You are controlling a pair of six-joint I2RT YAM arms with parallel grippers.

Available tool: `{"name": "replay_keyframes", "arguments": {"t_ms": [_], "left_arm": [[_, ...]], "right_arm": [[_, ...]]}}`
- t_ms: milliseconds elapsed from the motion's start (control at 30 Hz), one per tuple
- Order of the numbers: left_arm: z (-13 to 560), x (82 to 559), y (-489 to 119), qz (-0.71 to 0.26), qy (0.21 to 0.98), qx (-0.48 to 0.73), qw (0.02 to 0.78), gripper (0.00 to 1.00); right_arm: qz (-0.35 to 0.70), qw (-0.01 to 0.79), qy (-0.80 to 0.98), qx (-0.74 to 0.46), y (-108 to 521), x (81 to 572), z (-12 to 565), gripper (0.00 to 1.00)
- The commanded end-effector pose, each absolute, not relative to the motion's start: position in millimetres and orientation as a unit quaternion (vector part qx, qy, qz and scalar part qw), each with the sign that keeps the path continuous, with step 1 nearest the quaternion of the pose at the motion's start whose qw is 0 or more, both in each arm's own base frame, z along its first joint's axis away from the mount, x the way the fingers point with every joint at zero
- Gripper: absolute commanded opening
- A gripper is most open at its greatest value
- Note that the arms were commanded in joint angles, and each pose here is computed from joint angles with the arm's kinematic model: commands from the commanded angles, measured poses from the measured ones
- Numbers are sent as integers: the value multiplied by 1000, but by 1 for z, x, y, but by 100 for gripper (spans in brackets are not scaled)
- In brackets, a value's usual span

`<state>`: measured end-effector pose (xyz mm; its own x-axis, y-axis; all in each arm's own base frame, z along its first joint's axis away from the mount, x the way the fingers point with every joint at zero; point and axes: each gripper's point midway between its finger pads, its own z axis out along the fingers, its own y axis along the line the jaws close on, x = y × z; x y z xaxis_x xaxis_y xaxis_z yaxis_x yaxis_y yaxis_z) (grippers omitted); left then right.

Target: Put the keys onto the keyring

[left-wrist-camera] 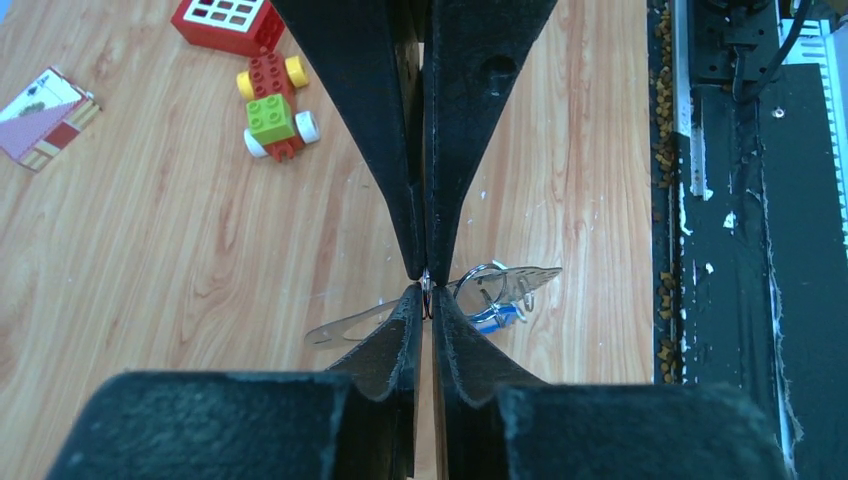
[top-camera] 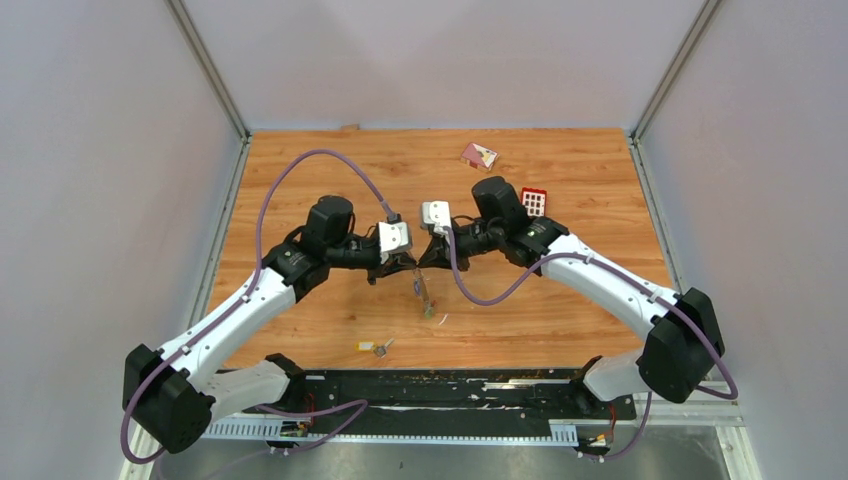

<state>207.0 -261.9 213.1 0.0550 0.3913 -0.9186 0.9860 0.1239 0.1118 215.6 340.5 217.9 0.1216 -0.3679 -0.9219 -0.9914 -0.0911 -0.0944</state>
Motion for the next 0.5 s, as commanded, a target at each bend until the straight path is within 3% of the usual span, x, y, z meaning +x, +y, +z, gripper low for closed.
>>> {"name": "replay_keyframes", "arguments": {"t_ms": [0,100,467], "left_arm": [[251,211,-272,-347,543,578,501,16],[252,214,-273,-357,533,573,511,21],[251,218,-273,-366,529,571,510,24]], "right_arm": [[399,444,508,-621,342,214,251,0],[412,446,508,-611,340,214,257,0],[427,451,514,-591,334,217,262,0]]}}
